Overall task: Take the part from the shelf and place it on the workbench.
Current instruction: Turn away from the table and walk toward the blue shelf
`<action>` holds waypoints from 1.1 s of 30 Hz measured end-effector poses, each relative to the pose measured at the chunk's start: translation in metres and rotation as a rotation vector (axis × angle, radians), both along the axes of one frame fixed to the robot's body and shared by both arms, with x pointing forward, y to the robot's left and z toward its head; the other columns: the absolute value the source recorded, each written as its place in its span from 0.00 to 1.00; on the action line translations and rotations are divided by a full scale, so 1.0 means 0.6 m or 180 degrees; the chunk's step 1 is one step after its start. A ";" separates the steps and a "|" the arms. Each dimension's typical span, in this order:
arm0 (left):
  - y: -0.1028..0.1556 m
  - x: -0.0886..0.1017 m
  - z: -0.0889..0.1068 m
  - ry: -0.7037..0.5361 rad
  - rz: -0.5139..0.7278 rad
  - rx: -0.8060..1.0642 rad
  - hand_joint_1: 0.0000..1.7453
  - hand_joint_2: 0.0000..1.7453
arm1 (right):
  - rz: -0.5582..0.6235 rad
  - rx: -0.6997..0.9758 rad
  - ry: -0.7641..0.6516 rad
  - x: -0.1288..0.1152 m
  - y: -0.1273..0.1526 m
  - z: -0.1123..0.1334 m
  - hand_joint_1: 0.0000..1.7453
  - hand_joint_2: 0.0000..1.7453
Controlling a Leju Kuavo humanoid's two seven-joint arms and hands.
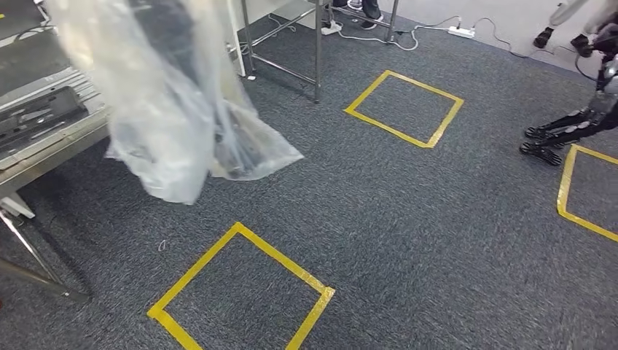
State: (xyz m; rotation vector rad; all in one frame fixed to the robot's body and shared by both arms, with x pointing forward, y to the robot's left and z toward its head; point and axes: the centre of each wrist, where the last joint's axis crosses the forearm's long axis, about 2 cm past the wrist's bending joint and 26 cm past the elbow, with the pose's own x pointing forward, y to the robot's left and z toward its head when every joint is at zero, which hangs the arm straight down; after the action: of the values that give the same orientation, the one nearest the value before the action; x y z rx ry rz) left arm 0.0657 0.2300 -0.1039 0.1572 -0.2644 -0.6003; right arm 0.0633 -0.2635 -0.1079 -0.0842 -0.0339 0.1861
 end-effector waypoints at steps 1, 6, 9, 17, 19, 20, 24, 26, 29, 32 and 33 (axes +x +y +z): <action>0.001 0.000 0.000 0.0003 -0.0001 0.0004 0.00 0.00 | -0.0001 0.0000 -0.0004 0.000 0.000 0.000 0.00 0.00; 0.003 0.004 0.000 -0.0070 0.0019 0.0043 0.00 0.00 | 0.0002 -0.0002 0.0001 -0.002 0.000 0.000 0.00 0.00; 0.004 0.006 0.001 -0.0124 0.0043 0.0041 0.00 0.00 | 0.0003 0.0003 0.0018 -0.006 0.000 -0.001 0.00 0.00; 0.002 0.002 0.000 -0.0112 0.0052 -0.0004 0.00 0.00 | -0.0001 -0.0008 -0.0018 -0.004 -0.002 -0.001 0.00 0.00; 0.002 0.003 0.000 -0.0107 0.0057 -0.0013 0.00 0.00 | -0.0004 -0.0020 -0.0030 -0.004 -0.003 -0.001 0.00 0.00; 0.001 0.003 0.000 -0.0104 0.0063 -0.0020 0.00 0.00 | -0.0008 -0.0027 -0.0035 -0.003 -0.003 -0.001 0.00 0.00; -0.001 0.004 0.001 -0.0091 0.0071 -0.0053 0.00 0.00 | -0.0031 -0.0090 -0.0045 -0.003 -0.011 -0.001 0.00 0.00; -0.004 0.004 0.001 -0.0088 0.0059 -0.0071 0.00 0.00 | -0.0039 -0.0125 -0.0041 -0.005 -0.017 -0.001 0.00 0.00; -0.009 0.002 0.001 -0.0055 0.0039 -0.0100 0.00 0.00 | -0.0055 -0.0166 -0.0059 -0.002 -0.023 -0.001 0.00 0.00; -0.011 -0.003 0.001 -0.0007 0.0019 -0.0107 0.00 0.00 | -0.0082 -0.0201 -0.0066 -0.001 -0.028 -0.001 0.00 0.00; -0.012 -0.003 0.001 0.0001 0.0013 -0.0109 0.00 0.00 | -0.0090 -0.0213 -0.0066 -0.001 -0.030 -0.001 0.00 0.00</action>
State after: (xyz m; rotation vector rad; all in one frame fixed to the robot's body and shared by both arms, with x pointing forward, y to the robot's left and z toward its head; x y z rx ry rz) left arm 0.0639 0.2226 -0.1033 0.1246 -0.2738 -0.5912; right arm 0.0628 -0.2816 -0.1086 -0.1534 -0.0471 0.1582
